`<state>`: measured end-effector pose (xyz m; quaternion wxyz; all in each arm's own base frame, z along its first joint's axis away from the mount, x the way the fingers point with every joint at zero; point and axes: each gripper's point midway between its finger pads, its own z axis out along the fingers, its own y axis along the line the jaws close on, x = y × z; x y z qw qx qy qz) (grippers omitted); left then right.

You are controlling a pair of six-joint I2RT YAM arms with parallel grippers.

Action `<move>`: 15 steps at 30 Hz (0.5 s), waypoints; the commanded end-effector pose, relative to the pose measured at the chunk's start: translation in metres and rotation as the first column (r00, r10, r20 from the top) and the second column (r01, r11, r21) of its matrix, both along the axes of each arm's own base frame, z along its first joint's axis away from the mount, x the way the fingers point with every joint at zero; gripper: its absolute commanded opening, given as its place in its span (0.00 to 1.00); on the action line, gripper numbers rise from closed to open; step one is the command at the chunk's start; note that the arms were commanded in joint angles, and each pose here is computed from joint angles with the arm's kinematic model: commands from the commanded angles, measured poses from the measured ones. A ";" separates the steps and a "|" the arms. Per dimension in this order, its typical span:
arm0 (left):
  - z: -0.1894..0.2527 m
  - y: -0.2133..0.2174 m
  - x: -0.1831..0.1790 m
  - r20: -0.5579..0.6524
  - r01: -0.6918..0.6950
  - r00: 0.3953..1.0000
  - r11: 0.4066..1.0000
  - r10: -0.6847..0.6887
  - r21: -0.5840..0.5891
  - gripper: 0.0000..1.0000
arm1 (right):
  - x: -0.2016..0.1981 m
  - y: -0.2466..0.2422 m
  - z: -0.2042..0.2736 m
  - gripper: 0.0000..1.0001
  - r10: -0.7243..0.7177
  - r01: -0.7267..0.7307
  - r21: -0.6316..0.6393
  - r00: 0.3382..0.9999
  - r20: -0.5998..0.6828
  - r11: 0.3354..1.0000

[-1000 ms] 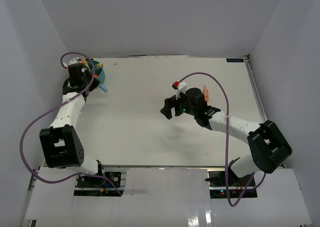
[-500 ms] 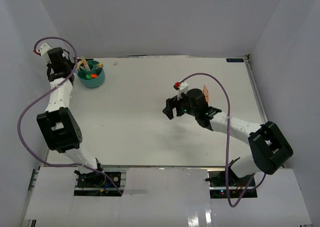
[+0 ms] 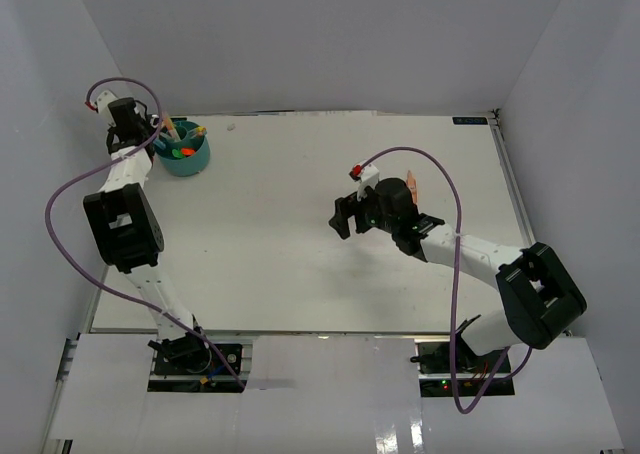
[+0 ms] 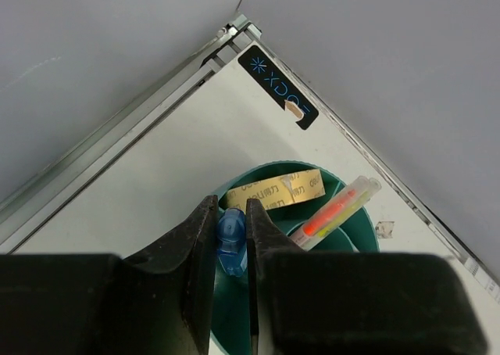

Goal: Sort the stationery into containers
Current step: Place the pen in the storage box.

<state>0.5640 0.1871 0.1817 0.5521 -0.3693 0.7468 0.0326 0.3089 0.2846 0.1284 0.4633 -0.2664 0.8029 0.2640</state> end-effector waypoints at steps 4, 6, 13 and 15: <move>0.013 0.002 0.016 0.059 0.023 0.998 1.000 -0.022 -0.014 0.15 | 0.003 -0.007 0.005 0.90 -0.017 0.018 -0.006 0.999 0.030 1.000; 0.008 0.001 0.017 0.048 0.027 0.999 0.999 -0.026 -0.021 0.22 | 0.003 -0.008 0.005 0.90 -0.022 0.023 -0.006 0.999 0.029 1.000; -0.011 0.003 0.015 0.007 0.017 1.000 0.999 -0.017 -0.036 0.41 | 0.005 -0.012 0.009 0.90 -0.039 0.040 -0.004 0.999 0.034 0.999; -0.014 0.006 0.013 -0.005 0.013 1.000 0.999 -0.013 -0.046 0.44 | 0.005 -0.013 0.011 0.90 -0.046 0.046 -0.002 0.998 0.037 0.999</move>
